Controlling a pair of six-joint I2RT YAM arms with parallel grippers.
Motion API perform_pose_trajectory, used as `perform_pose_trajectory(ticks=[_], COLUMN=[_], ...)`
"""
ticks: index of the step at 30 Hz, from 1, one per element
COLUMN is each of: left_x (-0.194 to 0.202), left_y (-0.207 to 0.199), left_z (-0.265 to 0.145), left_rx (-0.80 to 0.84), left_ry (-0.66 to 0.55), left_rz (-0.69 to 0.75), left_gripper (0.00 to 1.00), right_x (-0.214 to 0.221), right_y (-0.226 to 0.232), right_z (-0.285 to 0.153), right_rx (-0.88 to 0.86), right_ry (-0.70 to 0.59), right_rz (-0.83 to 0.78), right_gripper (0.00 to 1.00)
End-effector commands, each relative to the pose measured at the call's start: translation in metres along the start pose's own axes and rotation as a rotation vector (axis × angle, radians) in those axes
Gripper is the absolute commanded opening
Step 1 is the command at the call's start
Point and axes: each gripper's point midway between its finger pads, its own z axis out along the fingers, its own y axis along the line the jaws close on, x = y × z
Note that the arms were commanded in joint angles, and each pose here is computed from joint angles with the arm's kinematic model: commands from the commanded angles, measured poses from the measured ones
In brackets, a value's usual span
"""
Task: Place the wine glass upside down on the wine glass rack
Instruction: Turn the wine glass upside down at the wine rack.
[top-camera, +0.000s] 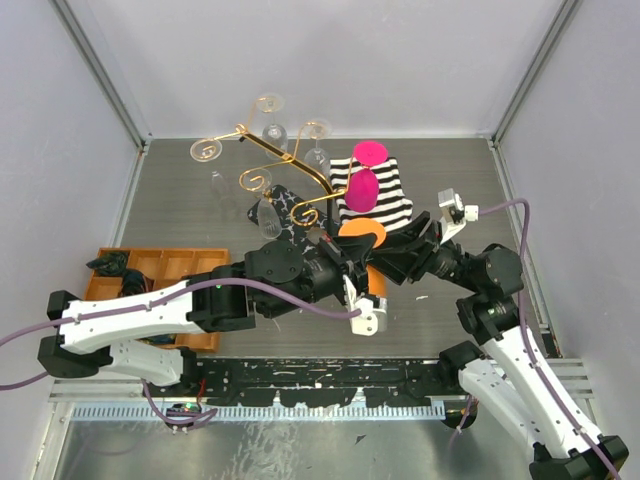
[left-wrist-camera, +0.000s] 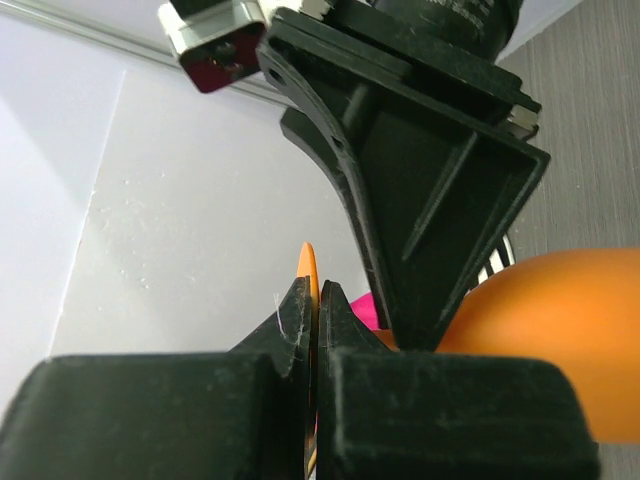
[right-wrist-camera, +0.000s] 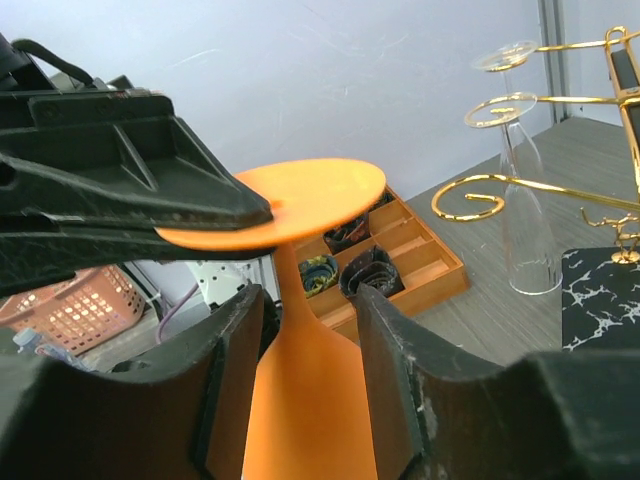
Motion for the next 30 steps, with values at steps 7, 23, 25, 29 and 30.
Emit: perform_pose_trajectory(ticks=[7,23,25,29,30], left_x=[-0.012,-0.01,-0.01,-0.01,-0.009], left_y=[0.024,0.016,0.017,0.019,0.02], left_z=[0.008,0.023,0.023,0.024,0.025], left_rx=[-0.086,-0.085,-0.089,-0.104,-0.108], left_ry=[-0.016,0.024,0.025,0.03,0.035], left_rz=[-0.012,0.013,0.011,0.011,0.011], left_gripper=[0.0,0.0,0.0,0.0,0.0], right_x=[0.006,0.014,0.015,0.016,0.015], right_y=[0.01,0.001,0.0,-0.002,-0.002], right_z=[0.002,0.002,0.002,0.002,0.002], right_rx=[-0.095,-0.083,-0.081,-0.075,-0.074], right_ry=[0.019,0.021,0.023,0.022,0.019], right_rz=[-0.048,-0.074,-0.076,-0.076,-0.079], right_gripper=[0.39,0.37,0.33,0.25,0.24])
